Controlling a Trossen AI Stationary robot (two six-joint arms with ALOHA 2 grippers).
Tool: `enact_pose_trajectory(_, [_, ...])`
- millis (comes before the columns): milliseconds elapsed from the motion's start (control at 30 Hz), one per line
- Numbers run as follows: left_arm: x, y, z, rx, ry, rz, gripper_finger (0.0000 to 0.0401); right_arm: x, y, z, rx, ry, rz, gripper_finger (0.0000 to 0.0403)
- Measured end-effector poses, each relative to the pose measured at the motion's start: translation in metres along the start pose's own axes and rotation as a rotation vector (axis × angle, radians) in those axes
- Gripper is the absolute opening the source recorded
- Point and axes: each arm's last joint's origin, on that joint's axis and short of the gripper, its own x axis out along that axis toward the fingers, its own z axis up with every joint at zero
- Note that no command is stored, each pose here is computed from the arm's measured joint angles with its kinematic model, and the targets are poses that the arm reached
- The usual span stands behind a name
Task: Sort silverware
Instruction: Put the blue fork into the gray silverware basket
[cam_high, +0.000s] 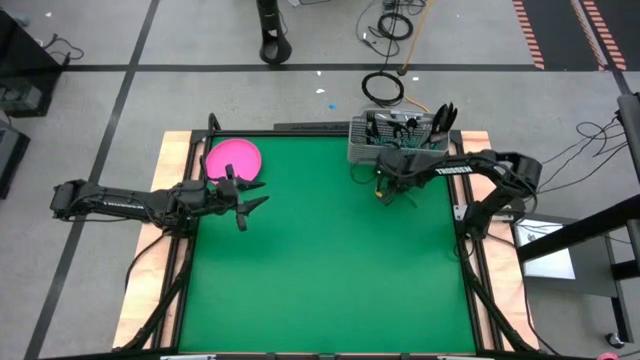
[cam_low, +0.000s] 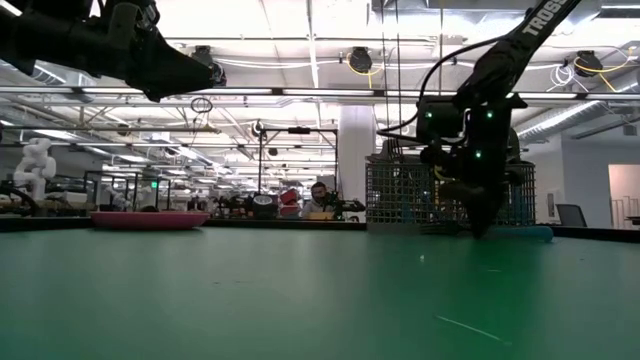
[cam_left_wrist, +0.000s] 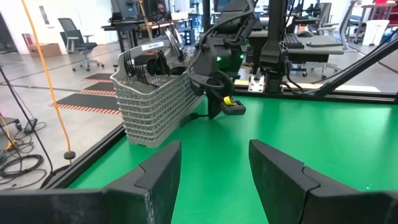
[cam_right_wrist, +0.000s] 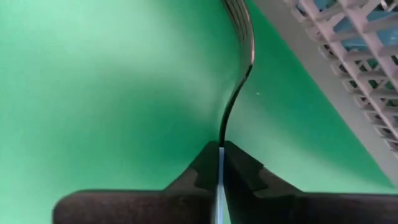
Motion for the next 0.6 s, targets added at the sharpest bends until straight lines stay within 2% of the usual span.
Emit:
enact_pose_trajectory(133, [0.000,0.000,0.000,-0.001,0.000,0.000,0.0192,-0.011,0.005,-0.004,-0.020,-0.021,0.018,0.0002])
enact_pose_trajectory(333, [0.000,0.000,0.000,-0.003,-0.001,0.001,0.0192,-0.034,0.016,-0.012,-0.053,-0.067,0.130,0.0001])
enact_pose_trajectory(467, [0.000,0.000,0.000,-0.004,-0.004,0.001,0.0192,-0.054,0.027,-0.010,-0.112,-0.196,0.245,0.0001])
enact_pose_trajectory(600, [0.000,0.000,0.000,-0.006,-0.004,0.000,0.0192,-0.080,0.034,0.000,-0.145,-0.427,0.353,0.0001])
